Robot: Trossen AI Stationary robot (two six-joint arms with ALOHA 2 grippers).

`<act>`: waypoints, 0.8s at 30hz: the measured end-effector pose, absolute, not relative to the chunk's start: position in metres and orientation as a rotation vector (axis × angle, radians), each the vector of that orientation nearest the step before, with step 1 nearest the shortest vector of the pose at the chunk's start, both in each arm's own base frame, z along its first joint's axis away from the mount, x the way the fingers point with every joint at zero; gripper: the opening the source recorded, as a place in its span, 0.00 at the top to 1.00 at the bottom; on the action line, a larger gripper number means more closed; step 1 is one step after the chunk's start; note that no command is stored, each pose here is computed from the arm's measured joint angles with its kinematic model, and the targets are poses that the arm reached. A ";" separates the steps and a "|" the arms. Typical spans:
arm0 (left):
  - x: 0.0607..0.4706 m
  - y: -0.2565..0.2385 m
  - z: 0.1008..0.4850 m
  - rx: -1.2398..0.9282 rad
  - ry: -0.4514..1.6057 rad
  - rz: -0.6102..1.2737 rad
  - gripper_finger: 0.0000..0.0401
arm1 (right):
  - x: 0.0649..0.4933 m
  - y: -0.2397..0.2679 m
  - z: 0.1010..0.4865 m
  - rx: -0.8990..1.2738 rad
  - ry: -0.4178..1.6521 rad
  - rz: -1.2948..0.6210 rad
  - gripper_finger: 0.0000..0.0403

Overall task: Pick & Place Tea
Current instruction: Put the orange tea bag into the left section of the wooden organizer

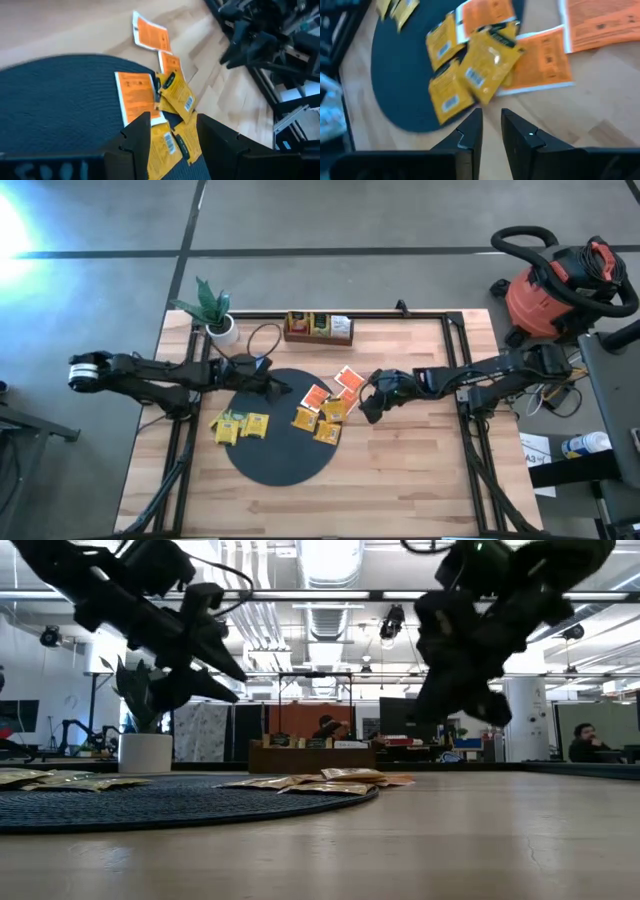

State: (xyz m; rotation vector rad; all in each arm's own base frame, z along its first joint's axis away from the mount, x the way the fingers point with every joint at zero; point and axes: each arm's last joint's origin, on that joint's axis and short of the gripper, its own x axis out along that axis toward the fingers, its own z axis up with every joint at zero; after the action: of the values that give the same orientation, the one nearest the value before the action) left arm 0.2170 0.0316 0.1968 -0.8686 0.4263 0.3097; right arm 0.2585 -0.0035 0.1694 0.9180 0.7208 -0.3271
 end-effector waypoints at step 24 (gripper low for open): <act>0.337 0.024 0.159 -0.804 0.704 0.163 0.62 | 0.293 -0.029 0.114 1.008 0.678 -0.266 0.56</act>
State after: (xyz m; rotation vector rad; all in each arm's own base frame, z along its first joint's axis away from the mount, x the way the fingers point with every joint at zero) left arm 0.3365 0.0237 0.1587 -0.8036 0.7038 0.1634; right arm 0.2932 -0.0292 0.1143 1.0076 0.6783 -0.2660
